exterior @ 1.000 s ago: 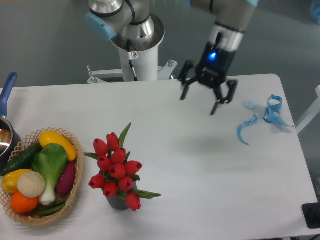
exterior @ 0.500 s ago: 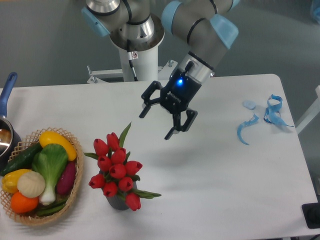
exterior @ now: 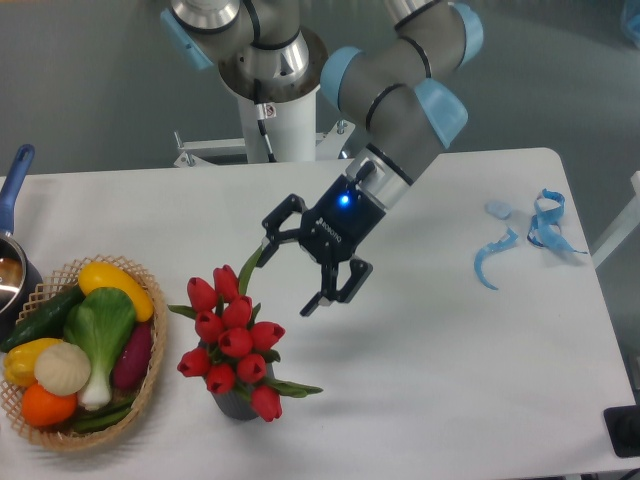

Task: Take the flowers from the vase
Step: 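Move the open gripper down toward the red tulip stems above the vase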

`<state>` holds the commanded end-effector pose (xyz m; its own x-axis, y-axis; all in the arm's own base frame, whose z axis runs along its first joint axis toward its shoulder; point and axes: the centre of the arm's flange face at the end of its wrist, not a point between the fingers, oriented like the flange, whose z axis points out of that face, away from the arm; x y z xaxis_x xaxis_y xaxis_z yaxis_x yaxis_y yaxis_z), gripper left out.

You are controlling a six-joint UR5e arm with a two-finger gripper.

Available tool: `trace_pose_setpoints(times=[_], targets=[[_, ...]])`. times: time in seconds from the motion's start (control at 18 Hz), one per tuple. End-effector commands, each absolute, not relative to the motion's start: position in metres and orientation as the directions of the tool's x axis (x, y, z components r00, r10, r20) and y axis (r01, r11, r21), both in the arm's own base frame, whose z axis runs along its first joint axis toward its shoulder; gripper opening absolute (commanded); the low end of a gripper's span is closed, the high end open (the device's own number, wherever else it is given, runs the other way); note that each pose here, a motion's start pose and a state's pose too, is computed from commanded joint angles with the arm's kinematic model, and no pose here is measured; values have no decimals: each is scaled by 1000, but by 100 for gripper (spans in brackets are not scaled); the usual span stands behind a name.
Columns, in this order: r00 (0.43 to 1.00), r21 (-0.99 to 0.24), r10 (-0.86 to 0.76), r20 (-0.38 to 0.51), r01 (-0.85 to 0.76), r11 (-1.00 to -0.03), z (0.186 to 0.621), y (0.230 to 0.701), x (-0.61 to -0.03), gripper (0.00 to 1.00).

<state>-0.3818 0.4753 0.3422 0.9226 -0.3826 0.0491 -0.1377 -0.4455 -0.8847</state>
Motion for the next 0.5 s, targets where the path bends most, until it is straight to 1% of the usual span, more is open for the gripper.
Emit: trace_pose_setpoints(times=[0.5], targets=[[915, -880, -401, 33, -164, -446, 325, 494, -382, 100]])
